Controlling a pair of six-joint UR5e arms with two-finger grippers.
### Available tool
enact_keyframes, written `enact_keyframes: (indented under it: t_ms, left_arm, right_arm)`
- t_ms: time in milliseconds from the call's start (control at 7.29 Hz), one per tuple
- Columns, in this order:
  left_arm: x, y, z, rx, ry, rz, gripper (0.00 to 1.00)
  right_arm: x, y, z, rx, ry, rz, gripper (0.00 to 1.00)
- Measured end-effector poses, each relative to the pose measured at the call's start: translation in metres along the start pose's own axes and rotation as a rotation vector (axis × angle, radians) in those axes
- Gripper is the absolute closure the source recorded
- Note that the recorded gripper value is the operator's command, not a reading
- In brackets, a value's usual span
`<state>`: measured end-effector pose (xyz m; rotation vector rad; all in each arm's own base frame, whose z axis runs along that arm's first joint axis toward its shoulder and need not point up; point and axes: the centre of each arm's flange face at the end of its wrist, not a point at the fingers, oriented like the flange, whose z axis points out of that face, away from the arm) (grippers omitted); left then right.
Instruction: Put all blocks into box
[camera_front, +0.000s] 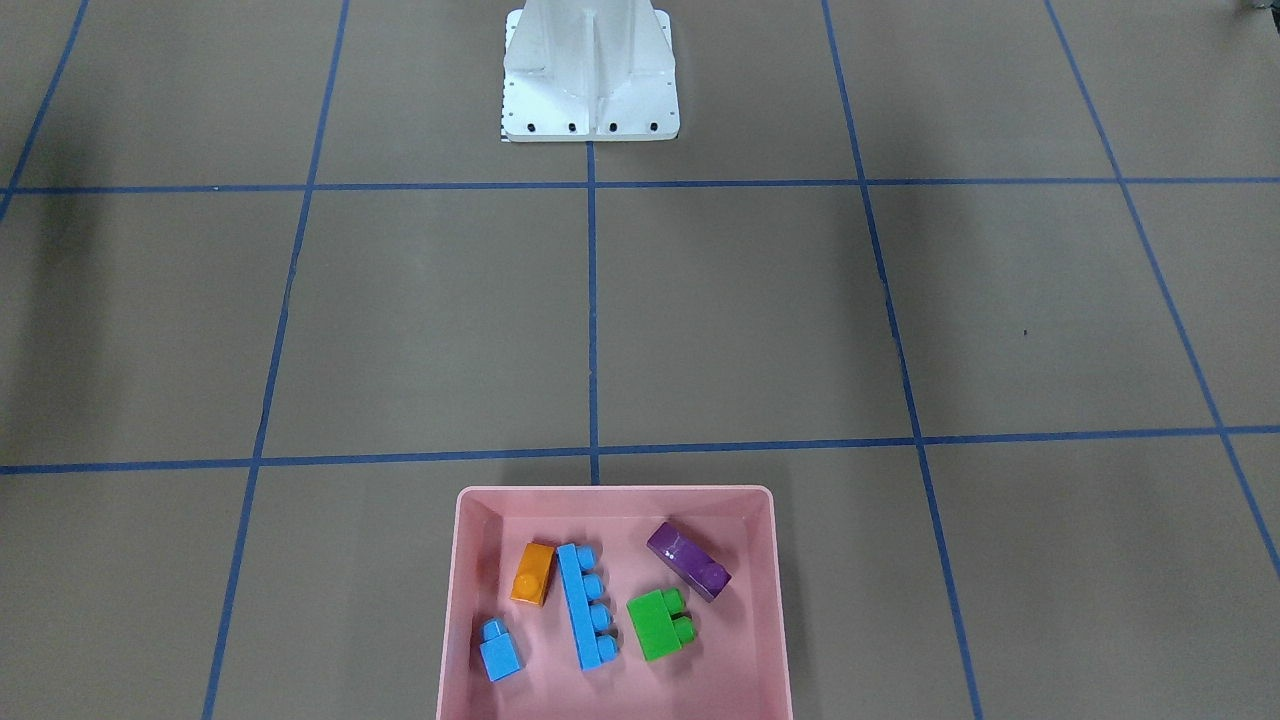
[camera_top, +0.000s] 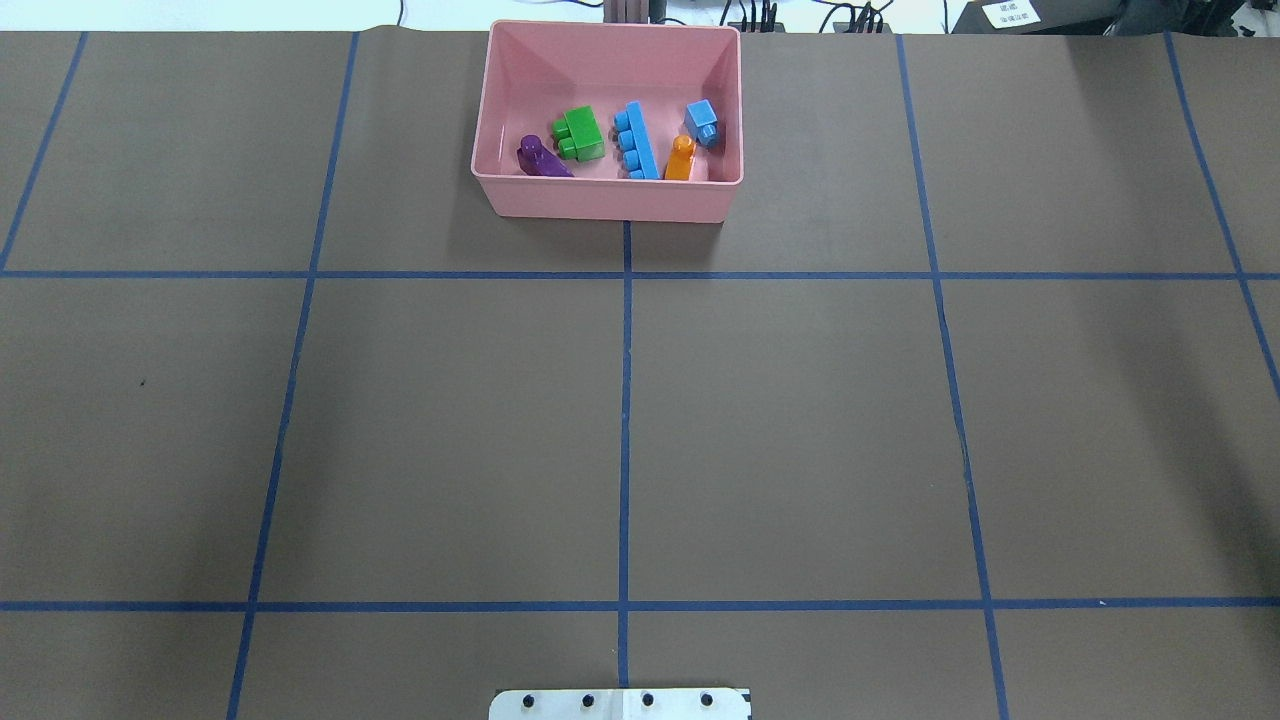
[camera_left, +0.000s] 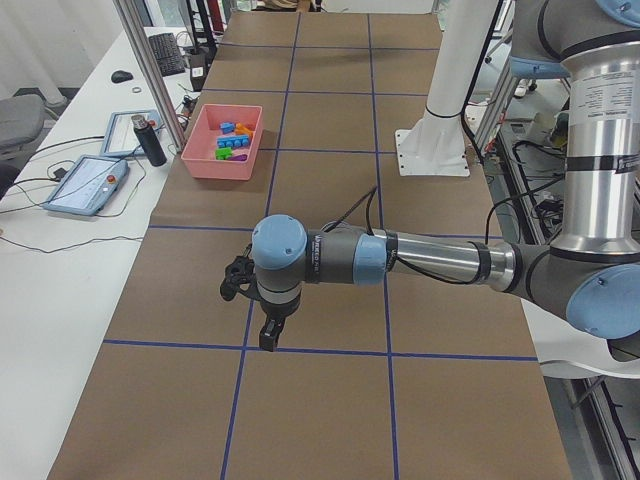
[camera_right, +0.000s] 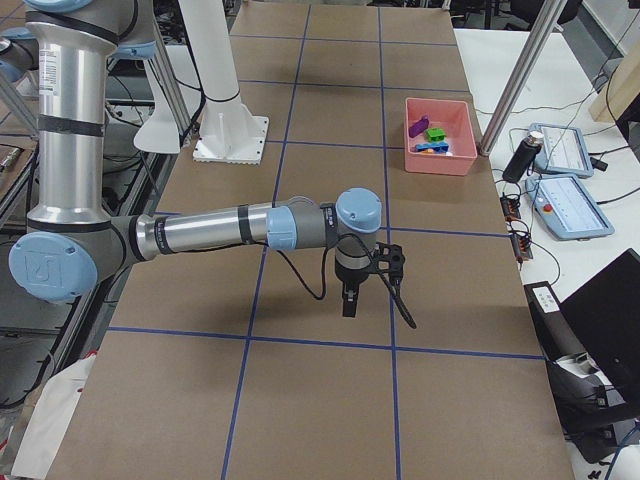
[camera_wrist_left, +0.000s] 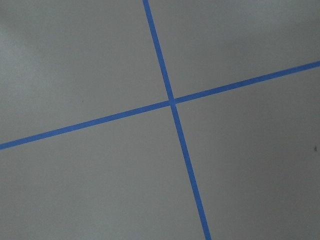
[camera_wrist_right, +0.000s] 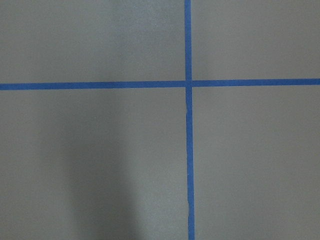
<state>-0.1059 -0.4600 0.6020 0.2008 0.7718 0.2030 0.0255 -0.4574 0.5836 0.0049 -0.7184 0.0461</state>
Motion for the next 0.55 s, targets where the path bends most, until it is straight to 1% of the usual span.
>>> enact_keyframes:
  t_ms: [548]
  left_arm:
    - [0.0009, -0.0013, -0.0006, 0.002, -0.001, 0.004, 0.00]
  right_arm:
    - [0.0015, 0.0022, 0.0014, -0.003, 0.000, -0.003, 0.00]
